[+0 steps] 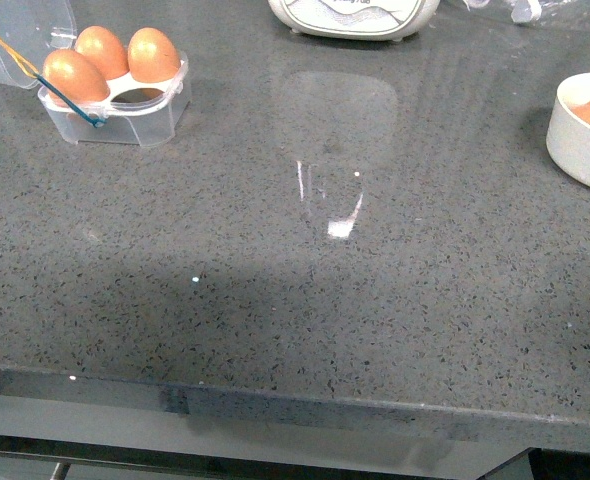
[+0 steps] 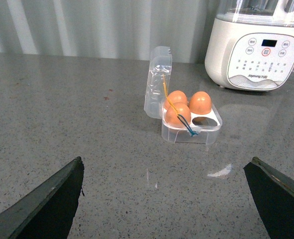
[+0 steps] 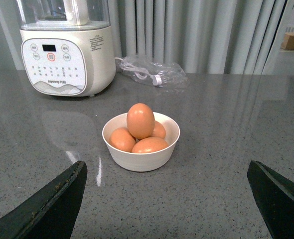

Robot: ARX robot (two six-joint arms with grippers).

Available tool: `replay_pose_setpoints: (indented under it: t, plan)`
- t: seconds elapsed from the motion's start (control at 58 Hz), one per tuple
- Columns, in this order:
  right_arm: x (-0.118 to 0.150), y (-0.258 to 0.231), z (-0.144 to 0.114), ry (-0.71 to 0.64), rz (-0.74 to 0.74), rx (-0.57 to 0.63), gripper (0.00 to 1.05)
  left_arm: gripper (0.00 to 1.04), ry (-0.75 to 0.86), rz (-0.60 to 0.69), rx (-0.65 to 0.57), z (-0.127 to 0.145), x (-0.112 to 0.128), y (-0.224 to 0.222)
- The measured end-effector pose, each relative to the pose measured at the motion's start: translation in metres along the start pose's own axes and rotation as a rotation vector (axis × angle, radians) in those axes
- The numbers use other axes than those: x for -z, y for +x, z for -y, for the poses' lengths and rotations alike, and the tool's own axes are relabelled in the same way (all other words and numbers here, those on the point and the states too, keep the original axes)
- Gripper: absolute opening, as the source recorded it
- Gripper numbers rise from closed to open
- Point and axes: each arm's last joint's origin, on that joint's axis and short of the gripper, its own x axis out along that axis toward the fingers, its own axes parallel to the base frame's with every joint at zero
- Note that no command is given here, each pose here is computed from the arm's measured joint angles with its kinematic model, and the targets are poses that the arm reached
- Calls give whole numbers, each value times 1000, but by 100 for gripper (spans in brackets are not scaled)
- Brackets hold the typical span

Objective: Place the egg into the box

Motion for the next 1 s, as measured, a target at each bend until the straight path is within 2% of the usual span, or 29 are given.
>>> replay_pose_setpoints:
  t: [1.0]
  plan:
    - [0, 0, 0, 0, 0, 0, 97, 98, 0, 0, 0, 0, 0, 0]
